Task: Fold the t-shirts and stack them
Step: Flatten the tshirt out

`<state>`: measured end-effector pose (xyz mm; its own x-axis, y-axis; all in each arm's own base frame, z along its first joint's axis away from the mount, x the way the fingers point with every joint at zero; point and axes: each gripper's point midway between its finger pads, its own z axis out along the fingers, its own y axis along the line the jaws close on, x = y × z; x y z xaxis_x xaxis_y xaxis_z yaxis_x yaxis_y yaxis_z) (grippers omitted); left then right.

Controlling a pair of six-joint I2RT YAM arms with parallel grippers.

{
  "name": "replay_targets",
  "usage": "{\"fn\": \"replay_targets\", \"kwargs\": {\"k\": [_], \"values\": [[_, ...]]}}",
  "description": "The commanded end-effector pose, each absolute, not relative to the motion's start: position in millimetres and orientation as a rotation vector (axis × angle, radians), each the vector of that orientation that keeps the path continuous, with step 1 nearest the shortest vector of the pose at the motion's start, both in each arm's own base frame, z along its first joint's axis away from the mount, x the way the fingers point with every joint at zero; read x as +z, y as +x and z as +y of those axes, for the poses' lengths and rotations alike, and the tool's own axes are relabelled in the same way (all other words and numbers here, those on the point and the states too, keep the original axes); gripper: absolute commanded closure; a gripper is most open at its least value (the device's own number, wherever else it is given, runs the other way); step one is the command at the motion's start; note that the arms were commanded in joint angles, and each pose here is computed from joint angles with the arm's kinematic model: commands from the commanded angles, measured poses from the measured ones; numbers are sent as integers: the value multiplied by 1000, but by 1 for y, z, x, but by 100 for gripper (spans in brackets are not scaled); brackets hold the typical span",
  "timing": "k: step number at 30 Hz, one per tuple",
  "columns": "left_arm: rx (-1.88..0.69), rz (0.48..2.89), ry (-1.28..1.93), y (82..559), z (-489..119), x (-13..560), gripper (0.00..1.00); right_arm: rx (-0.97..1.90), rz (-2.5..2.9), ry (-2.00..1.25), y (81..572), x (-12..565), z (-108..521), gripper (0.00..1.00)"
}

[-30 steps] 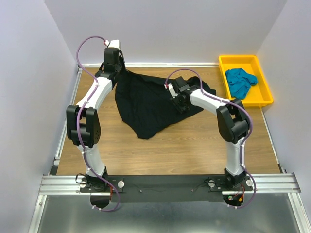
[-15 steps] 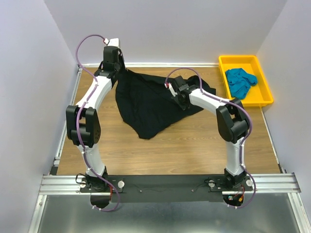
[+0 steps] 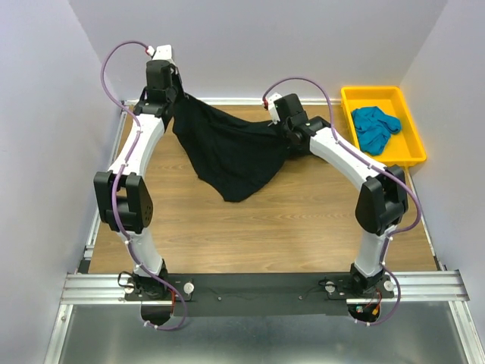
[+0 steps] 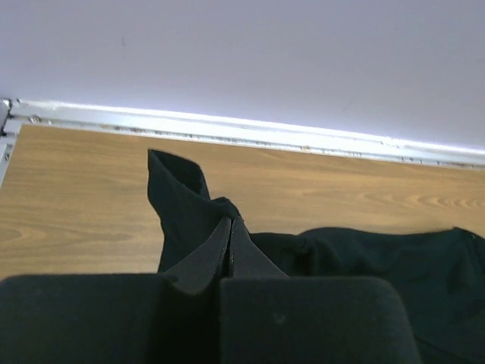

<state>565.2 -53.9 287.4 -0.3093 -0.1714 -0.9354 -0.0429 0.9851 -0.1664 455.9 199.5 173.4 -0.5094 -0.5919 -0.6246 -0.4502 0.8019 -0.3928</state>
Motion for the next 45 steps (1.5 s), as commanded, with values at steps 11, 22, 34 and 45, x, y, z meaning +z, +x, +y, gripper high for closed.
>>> {"fn": "replay_targets", "kwargs": {"k": [11,22,34,45], "values": [[-301,2056,-123,456,-83,219,100,148,2547,-964,314,93,231,99],[-269,2090,-139,466,-82,185,100,-15,2575,-949,350,55,236,76],[-271,2088,-117,487,-90,189,100,-192,2538,-915,368,59,219,96],[-67,1790,-232,531,-36,339,100,-575,2126,-217,475,251,135,100]]}}
